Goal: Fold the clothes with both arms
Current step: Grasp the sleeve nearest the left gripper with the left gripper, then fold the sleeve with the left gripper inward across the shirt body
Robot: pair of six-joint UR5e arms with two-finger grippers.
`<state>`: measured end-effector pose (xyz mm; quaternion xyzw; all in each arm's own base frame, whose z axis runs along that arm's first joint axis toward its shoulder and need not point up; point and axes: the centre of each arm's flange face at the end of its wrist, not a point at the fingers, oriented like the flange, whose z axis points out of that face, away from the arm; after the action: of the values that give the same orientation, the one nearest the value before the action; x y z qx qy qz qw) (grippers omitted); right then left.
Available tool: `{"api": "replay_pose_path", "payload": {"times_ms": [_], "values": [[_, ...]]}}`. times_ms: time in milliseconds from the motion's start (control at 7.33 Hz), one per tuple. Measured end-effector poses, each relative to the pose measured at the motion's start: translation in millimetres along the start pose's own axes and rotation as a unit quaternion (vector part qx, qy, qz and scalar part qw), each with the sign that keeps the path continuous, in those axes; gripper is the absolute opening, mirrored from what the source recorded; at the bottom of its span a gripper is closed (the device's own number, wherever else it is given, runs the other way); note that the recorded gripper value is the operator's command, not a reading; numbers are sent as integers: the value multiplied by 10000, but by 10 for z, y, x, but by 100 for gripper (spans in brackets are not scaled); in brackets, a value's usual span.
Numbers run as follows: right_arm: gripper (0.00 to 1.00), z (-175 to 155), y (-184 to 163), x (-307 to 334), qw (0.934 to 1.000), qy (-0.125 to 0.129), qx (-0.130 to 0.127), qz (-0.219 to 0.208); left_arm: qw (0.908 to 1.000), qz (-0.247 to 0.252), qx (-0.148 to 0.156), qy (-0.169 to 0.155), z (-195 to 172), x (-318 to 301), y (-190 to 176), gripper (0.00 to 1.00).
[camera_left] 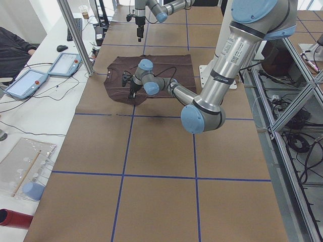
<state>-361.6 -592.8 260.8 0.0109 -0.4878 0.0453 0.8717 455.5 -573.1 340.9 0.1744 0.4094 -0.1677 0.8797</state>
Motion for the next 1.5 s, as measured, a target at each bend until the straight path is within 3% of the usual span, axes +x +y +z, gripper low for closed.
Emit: {"api": "replay_pose_path", "payload": {"times_ms": [409,682,818,955,1364,1500], "values": [[100,-29,-10,-7,10000,-24,2,-2,9995,-323,-70,18,75,1268,-249,0],[100,-43,-15,-19,10000,-33,9,-6,9993,-325,-167,-63,225,1515,-151,0],[100,-45,-18,-18,10000,-30,17,-5,9992,-336,-218,-72,274,1566,-52,36],[100,-38,-20,-8,10000,-19,21,1,9991,-340,-241,-28,292,1601,14,99],[100,-1,1,32,10000,14,10,40,9991,-293,-249,193,223,1652,71,100],[100,47,74,61,10000,28,-32,56,9985,-271,-389,289,128,1664,102,100]]}}
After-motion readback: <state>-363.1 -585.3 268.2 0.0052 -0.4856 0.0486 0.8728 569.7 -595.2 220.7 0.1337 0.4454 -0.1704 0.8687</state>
